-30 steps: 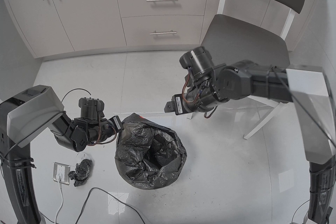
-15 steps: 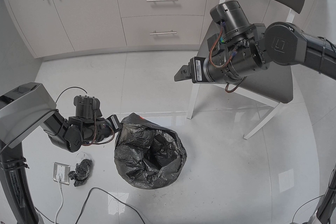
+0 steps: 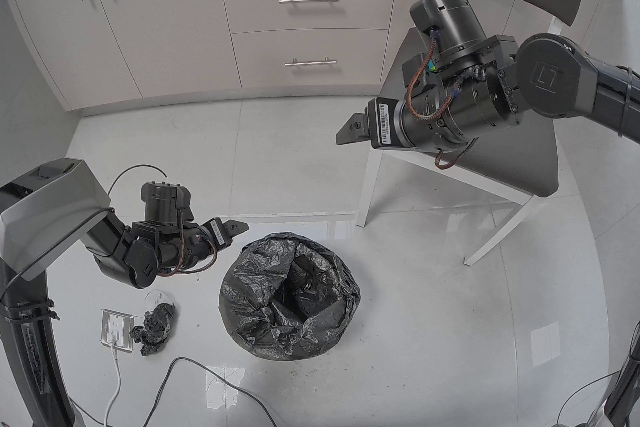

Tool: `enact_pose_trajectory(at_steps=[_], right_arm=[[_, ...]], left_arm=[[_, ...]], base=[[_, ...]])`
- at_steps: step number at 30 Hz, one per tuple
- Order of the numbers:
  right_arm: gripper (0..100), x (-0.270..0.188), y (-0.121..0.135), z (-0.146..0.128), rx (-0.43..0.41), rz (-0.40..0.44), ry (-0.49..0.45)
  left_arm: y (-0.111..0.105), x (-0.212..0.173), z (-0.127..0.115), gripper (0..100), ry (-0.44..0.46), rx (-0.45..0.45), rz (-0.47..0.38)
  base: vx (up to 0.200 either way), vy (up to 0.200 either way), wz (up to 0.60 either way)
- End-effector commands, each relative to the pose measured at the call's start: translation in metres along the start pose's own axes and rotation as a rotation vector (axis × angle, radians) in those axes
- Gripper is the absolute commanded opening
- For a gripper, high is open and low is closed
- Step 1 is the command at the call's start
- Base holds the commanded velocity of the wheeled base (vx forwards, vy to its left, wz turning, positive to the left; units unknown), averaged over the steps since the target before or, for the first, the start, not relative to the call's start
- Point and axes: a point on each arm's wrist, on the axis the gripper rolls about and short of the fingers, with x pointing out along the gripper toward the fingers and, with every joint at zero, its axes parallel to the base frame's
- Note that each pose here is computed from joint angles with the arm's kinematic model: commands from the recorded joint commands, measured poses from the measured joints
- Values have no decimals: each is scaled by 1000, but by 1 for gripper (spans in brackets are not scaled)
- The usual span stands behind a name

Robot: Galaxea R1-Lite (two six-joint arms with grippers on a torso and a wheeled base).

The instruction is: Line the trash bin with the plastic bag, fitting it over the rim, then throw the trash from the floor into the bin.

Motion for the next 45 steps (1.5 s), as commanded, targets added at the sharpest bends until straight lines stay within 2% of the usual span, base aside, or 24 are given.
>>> enact_pose_trajectory(at_steps=[1, 2, 4, 5, 7, 8, 9, 14, 20, 26, 27, 32, 33, 38, 41, 45], right_arm=[[100, -3, 3, 0, -1, 6, -4], [100, -3, 3, 0, -1, 6, -4], [100, -4, 4, 0, -3, 11, -8], [100, -4, 4, 0, -3, 11, -8], [100, -3, 5, 0, -3, 14, -13], [100, -3, 5, 1, -3, 13, -15], [100, -2, 6, 2, -1, 19, -31], [100, -4, 7, 5, 3, 25, -56], [100, -3, 7, 5, 14, 19, -58], [100, 0, 7, 4, 16, 19, -58], [100, 1, 7, 4, 16, 20, -60], [100, 2, 9, 9, 22, 39, -114], [100, 2, 9, 9, 22, 39, -114], [100, 12, 7, 1, 19, 34, -98], [100, 14, 7, -3, 14, 30, -84], [100, 15, 5, -9, 5, 17, -63]], left_arm=[[1, 2, -3, 100, -15, 44, 31], [1, 2, -3, 100, -15, 44, 31], [-5, 7, -11, 100, -27, 130, 63], [-5, 7, -11, 100, -27, 130, 63], [-14, 13, -23, 100, -23, 204, 58], [-15, 13, -24, 100, -24, 208, 56], [-20, 18, -32, 100, -16, 254, 41], [-28, 36, -58, 100, 15, 353, 34], [-24, 57, -84, 100, 52, 449, 84], [-16, 67, -92, 100, 58, 495, 137], [-9, 72, -95, 100, 61, 532, 170], [-4, 75, -91, 100, 7, 542, 272], [-4, 75, -91, 100, 7, 542, 272], [1, 73, -81, 100, -62, 558, 408], [2, 72, -78, 100, -75, 553, 425], [-3, 67, -73, 100, -113, 541, 408]], base=[[0, 0, 0], [0, 0, 0], [0, 0, 0], [0, 0, 0], [0, 0, 0], [0, 0, 0], [0, 0, 0], [0, 0, 0], [0, 0, 0], [0, 0, 0], [0, 0, 0], [0, 0, 0], [0, 0, 0], [0, 0, 0], [0, 0, 0], [0, 0, 0]])
